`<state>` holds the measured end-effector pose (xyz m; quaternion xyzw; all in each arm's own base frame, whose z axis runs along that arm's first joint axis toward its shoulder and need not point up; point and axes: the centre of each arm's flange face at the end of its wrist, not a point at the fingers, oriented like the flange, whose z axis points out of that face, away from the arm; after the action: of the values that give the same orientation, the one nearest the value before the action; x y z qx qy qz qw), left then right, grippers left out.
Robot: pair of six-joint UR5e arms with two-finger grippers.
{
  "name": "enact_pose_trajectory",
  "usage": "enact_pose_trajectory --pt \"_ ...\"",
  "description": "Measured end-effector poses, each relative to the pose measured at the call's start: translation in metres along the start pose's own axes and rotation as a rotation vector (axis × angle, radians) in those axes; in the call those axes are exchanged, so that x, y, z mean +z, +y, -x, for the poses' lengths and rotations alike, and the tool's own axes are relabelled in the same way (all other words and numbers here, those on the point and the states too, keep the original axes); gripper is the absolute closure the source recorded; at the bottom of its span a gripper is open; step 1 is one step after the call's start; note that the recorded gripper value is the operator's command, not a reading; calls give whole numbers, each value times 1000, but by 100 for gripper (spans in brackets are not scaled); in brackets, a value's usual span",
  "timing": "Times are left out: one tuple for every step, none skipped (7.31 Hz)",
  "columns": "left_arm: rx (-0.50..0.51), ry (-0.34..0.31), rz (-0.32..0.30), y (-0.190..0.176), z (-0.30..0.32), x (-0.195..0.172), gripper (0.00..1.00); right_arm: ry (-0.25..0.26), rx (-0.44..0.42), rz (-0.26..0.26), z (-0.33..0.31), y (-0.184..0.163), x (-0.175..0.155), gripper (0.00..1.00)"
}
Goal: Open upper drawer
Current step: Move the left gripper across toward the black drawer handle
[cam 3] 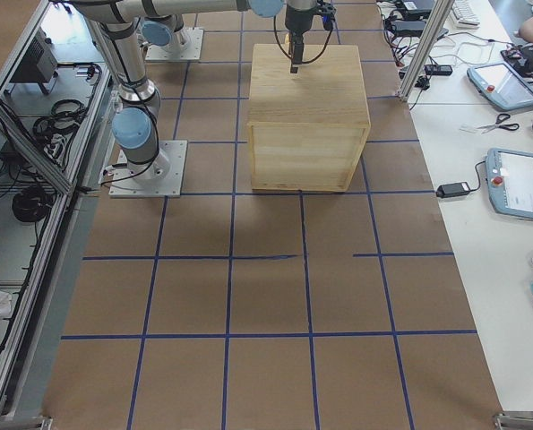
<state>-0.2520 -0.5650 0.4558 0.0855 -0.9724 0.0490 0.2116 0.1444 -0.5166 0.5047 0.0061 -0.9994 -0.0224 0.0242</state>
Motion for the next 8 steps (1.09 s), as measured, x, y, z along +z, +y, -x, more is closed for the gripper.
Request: enact_pose_trajectory --pt "11 31 2 1 -18 27 0 0 0 0 0 0 0 0" --pt "28 43 16 6 -34 50 0 0 0 0 0 0 0 0" --pt "41 47 29 10 -43 68 0 0 0 0 0 0 0 0" --pt "48 48 38 13 -49 82 0 0 -1 -1 0 0 0 0" --pt "51 48 46 16 -55 90 0 0 -1 -1 0 0 0 0" --pt "54 50 49 18 -59 94 0 0 -1 -1 0 0 0 0" --pt "61 61 53 20 -63 98 0 0 -1 -1 0 0 0 0" --pt "67 76 57 22 -68 102 0 0 -1 -1 0 0 0 0"
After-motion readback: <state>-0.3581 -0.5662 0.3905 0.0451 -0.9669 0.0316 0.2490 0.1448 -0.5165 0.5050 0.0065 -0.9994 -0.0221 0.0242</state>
